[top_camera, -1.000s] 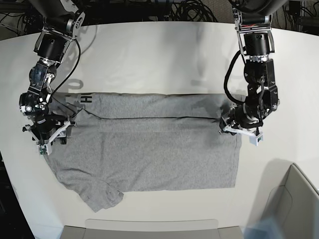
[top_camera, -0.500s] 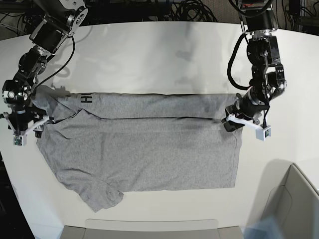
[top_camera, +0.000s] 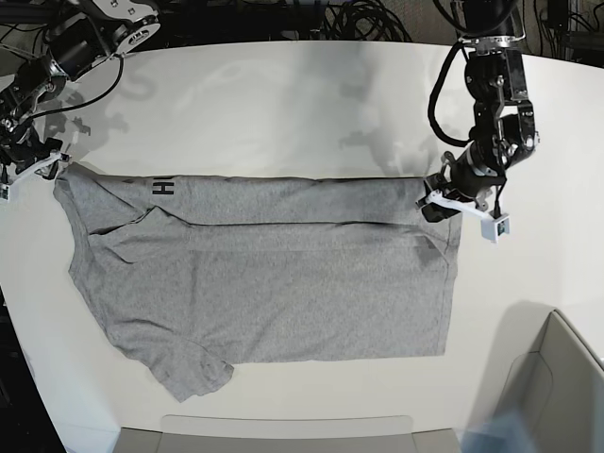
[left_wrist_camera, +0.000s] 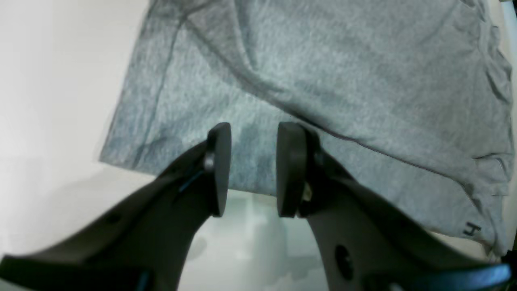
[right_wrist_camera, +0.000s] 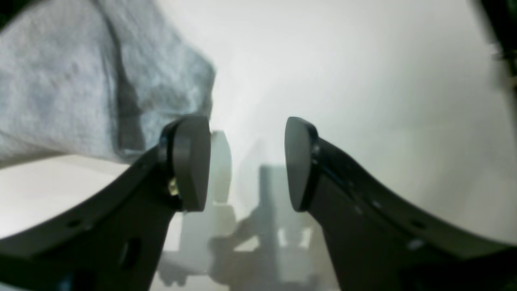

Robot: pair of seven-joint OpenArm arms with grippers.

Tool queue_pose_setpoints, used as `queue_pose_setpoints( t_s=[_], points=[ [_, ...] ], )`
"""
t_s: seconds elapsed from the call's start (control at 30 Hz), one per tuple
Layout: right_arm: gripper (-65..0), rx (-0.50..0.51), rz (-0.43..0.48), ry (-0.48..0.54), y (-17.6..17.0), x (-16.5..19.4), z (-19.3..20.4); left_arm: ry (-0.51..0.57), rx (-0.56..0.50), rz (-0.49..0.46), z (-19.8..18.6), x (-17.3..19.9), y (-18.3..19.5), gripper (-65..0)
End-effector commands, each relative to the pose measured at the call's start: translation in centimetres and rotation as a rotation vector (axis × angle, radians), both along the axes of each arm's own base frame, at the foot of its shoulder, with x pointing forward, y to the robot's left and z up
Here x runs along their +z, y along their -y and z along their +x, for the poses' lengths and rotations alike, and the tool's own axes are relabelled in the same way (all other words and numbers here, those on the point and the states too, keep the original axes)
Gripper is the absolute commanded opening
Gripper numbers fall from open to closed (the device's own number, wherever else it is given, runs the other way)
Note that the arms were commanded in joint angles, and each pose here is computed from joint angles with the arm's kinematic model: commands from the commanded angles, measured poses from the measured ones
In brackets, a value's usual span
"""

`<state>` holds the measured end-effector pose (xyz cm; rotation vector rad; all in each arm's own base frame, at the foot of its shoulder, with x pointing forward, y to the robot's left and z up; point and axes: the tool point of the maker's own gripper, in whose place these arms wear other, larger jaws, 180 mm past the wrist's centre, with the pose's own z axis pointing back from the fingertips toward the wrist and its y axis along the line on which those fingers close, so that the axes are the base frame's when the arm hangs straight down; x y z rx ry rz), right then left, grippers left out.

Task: Fold the T-shirt properly
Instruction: 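Lower the folded edge and open both grippers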

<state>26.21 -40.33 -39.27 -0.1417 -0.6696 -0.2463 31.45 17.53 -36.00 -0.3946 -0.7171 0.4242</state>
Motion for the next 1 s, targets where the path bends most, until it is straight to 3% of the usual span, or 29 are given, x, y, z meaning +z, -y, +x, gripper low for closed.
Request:
queue_pose_setpoints(
  t_s=[0.0,0.2,0.33,0.43,0.6,0.97],
  points=[
    [-35.2,0.007,-0.017,0.041,1.3,1.4,0.9,0.043,-0.002,0.003,0.7,1.2,0.0,-45.3],
    [-35.2,0.009,0.102,0.073,0.6,-0.1,1.9,0.039,-0.001,0.003,0.6,1.1,-0.1,-45.3],
    [-35.2,0.023,0.123,0.076,0.0,-0.4,2.7,0.039,-0.001,0.002,0.6,1.1,0.0,-45.3],
    [-35.2,0.078,0.118,0.061,-1.3,-0.4,3.8,0.039,-0.004,-0.005,0.6,1.1,0.2,-45.3],
    [-35.2,0.086,0.129,0.036,-1.9,-0.7,3.7,0.032,0.002,-0.008,0.5,0.9,0.2,-45.3],
    [-35.2,0.086,0.029,0.019,-1.4,2.6,3.4,0.048,0.003,-0.013,0.7,1.9,1.0,-45.3]
  ],
)
